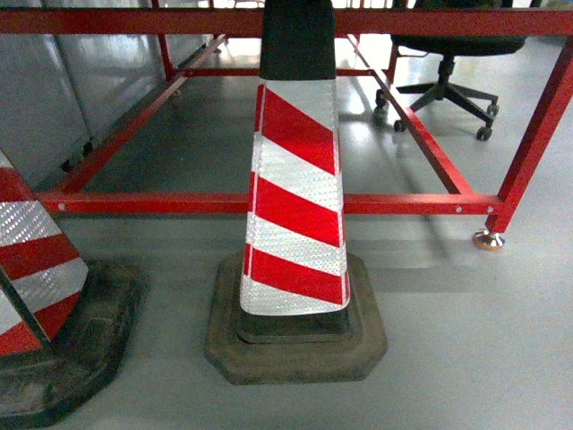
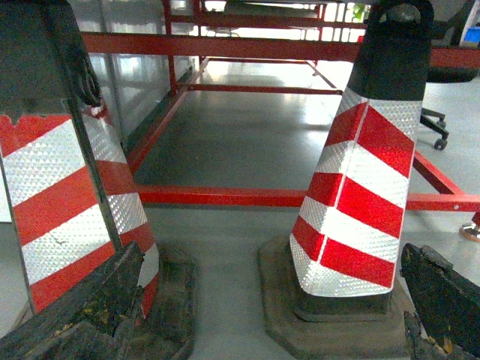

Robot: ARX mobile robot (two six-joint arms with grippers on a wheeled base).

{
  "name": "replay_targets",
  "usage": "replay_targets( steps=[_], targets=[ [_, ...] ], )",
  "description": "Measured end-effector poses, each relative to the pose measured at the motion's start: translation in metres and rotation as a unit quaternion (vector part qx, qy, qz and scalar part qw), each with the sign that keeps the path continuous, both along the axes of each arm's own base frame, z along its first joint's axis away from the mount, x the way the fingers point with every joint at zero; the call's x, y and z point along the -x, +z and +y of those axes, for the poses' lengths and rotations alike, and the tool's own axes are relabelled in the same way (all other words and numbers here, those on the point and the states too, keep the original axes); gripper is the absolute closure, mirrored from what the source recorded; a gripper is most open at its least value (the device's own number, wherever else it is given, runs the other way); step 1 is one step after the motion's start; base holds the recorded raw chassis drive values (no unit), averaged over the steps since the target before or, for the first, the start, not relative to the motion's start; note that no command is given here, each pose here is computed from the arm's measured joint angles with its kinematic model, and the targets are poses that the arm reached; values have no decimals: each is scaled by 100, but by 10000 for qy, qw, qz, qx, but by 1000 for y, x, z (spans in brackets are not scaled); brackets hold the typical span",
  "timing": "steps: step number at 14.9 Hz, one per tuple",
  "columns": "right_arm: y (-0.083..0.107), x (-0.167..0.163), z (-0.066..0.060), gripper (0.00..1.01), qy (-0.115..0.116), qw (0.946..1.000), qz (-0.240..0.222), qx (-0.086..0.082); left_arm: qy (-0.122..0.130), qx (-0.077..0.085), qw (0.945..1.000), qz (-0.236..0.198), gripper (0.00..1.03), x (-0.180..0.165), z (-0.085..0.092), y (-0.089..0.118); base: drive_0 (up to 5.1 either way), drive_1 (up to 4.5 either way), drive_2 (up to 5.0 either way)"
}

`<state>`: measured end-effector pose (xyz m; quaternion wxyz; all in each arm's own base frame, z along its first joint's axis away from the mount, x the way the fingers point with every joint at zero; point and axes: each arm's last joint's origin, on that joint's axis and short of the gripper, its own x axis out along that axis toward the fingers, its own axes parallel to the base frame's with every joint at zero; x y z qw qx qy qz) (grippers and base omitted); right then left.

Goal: Sort blue parts and orange caps into right shelf containers

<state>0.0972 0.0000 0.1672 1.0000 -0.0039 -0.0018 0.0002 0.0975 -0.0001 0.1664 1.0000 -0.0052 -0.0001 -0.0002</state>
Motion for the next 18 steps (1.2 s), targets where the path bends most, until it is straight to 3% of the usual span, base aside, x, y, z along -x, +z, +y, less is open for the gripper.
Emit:
replay_targets(
  steps=[18],
  targets=[
    [0, 0, 0, 3, 0, 10000, 0, 0, 0, 0, 10000, 0, 5, 0, 0, 0, 0, 0, 0]
  ],
)
